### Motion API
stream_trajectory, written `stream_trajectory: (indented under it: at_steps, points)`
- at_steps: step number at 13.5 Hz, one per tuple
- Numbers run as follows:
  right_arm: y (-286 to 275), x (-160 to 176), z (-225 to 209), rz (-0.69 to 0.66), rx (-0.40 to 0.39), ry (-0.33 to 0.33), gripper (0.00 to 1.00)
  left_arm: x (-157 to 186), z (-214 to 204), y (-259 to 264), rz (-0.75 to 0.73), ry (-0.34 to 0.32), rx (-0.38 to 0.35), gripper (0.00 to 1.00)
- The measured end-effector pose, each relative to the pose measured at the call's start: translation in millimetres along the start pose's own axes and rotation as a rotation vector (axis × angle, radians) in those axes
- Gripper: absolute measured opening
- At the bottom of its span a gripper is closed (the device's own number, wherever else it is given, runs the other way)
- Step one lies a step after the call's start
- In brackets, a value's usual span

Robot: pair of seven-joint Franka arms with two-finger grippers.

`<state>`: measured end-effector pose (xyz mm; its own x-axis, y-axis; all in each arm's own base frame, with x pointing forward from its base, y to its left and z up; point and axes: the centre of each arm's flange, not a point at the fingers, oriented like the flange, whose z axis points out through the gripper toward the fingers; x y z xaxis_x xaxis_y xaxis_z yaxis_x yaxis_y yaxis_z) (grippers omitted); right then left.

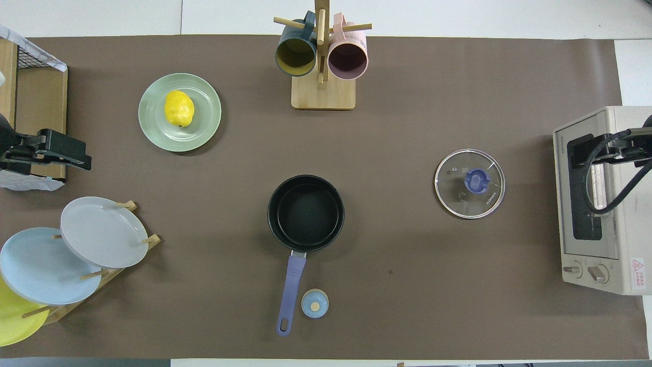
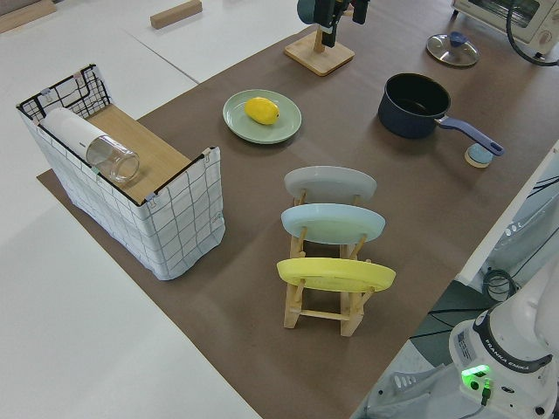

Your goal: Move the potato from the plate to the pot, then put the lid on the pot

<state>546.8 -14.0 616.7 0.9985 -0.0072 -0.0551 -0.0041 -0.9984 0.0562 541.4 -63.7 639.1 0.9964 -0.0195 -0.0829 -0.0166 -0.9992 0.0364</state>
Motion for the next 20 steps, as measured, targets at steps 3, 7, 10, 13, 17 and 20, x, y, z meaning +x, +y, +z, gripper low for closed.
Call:
stream_trajectory:
  at_steps: [3, 7, 10, 13, 17, 20]
  points:
    - [0, 0, 0, 0.000, 0.000, 0.003, 1.00, 0, 0, 0, 0.000, 0.003, 0.000, 1.00]
    - [-2, 7, -1, -0.003, 0.000, 0.058, 1.00, 3, 0, 0, 0.000, 0.024, -0.002, 1.00]
    - [-8, 16, 19, -0.014, 0.001, 0.089, 1.00, 13, 9, 4, 0.005, 0.068, -0.007, 1.00]
    - [-21, 31, 65, -0.037, 0.002, 0.101, 1.00, 36, 40, 9, 0.012, 0.037, -0.011, 1.00]
    - [-32, 48, 141, -0.051, 0.022, 0.103, 1.00, 117, 132, 42, 0.034, -0.003, -0.024, 1.00]
    - [-37, 49, 191, -0.068, 0.054, 0.111, 1.00, 164, 203, 47, -0.004, 0.005, -0.032, 1.00]
